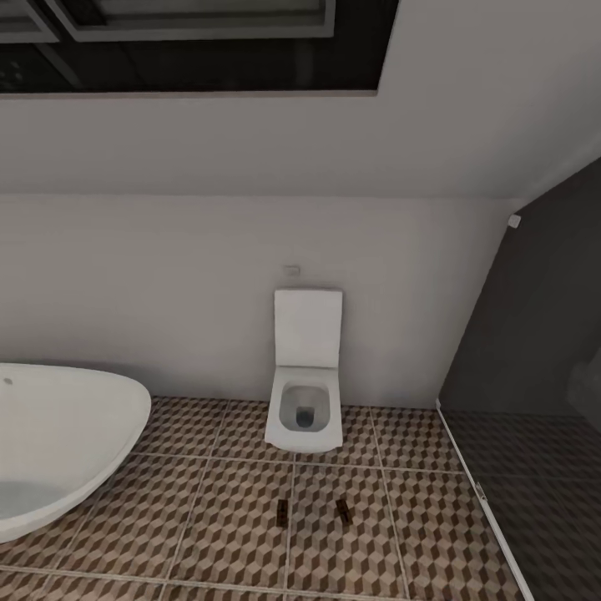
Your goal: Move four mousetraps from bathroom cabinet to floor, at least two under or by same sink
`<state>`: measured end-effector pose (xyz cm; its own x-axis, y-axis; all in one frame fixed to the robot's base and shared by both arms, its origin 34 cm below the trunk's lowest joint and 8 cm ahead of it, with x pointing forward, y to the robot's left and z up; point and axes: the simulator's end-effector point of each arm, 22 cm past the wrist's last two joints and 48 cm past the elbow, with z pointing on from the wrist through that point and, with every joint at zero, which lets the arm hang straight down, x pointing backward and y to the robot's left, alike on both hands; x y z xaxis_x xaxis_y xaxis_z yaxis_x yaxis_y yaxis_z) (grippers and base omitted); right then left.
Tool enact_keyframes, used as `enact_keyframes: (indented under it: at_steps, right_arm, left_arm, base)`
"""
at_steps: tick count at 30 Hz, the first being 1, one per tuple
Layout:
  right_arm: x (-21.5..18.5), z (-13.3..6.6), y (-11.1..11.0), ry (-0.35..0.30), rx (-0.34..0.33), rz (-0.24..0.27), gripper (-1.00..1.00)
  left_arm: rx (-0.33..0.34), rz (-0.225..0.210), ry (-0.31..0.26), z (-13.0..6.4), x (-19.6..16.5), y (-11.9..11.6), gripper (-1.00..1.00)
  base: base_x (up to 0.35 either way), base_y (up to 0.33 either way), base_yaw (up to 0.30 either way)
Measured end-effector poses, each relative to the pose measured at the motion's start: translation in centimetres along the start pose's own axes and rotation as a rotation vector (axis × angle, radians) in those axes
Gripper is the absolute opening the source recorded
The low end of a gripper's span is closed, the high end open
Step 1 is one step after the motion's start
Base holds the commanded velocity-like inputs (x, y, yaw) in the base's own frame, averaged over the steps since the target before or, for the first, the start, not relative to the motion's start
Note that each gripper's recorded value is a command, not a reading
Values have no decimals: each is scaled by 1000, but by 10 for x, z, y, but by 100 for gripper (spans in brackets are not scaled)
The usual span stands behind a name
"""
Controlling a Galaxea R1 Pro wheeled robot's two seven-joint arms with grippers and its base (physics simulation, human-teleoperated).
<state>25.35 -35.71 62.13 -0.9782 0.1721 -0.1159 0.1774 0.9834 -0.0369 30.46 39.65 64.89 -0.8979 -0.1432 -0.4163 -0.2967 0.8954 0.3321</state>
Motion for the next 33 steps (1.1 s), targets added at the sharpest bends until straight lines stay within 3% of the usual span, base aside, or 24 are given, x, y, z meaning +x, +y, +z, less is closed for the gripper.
enact_keyframes:
  at_steps: [10, 19, 33]
  right_arm:
    - [1, 0, 5, 4, -7, 1, 100]
    - [1, 0, 5, 3, -7, 0, 100]
    - [1, 0, 4, 2, -6, -1, 100]
  left_arm:
    - [10, -3, 4, -3, 2, -9, 100]
    - [39, -7, 21, -11, 13, -31, 100]
    - [29, 17, 82, -23, 62, -20, 100]
  base:
    - [0, 0, 0]
    - [0, 0, 0]
    - [0, 0, 0]
